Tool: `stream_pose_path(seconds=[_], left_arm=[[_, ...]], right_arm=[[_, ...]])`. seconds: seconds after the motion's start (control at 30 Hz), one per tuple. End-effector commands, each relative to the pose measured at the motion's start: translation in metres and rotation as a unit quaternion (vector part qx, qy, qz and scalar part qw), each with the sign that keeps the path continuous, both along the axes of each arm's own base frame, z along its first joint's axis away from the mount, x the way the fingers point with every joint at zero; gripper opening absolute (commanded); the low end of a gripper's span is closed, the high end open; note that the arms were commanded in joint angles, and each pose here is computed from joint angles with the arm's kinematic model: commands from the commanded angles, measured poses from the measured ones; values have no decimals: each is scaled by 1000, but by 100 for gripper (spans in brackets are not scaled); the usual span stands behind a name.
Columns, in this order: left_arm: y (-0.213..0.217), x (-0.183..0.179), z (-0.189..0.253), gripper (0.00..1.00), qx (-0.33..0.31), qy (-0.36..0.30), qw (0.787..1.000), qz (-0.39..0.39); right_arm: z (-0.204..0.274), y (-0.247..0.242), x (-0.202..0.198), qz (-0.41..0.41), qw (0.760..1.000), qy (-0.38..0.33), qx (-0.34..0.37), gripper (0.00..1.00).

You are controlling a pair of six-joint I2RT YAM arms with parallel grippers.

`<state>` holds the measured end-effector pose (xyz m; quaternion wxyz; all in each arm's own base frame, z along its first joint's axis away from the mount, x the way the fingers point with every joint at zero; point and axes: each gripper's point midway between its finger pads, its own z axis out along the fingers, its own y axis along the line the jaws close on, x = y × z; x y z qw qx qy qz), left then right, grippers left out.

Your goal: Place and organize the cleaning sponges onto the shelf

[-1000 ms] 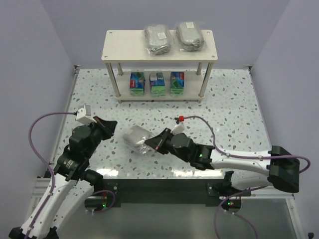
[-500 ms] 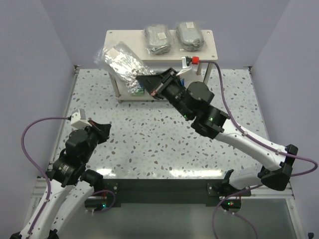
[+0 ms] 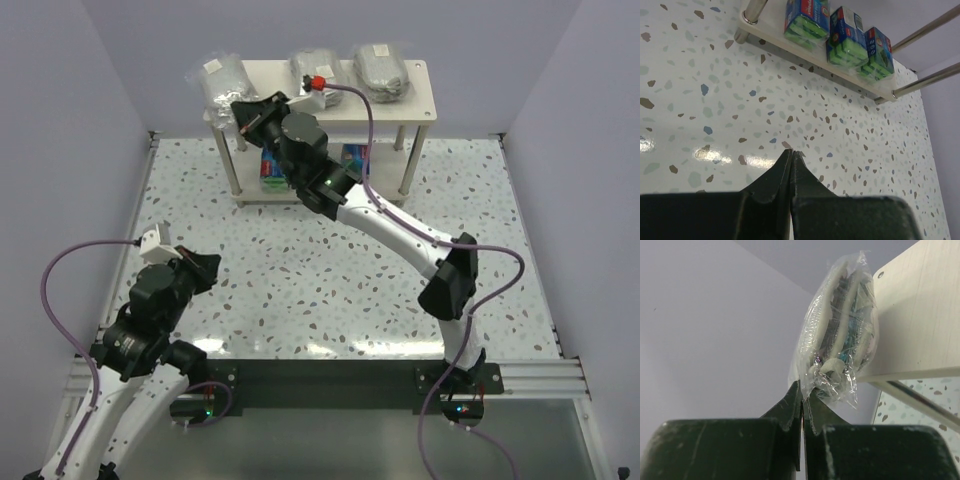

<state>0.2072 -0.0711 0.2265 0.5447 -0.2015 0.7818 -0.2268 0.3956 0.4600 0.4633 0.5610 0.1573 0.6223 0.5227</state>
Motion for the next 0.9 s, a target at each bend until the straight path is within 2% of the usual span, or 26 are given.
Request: stream_pose_path(seconds=[0.0, 0.4, 0.7, 0.87], left_arm=[[3, -7, 15, 0, -5, -12, 1000, 0], [4, -13, 13, 0, -6, -12, 1000, -4], [6, -14, 13, 0, -5, -11, 1000, -1], [7, -17, 14, 4, -5, -11, 1000, 0]], right_arm=[[52, -22, 13, -69, 996, -33, 56, 0], [-18, -34, 57, -199, 977, 40, 65, 0], [-59, -25, 79, -227, 968, 72, 83, 0], [-43, -18, 79, -201, 973, 49, 103, 2]])
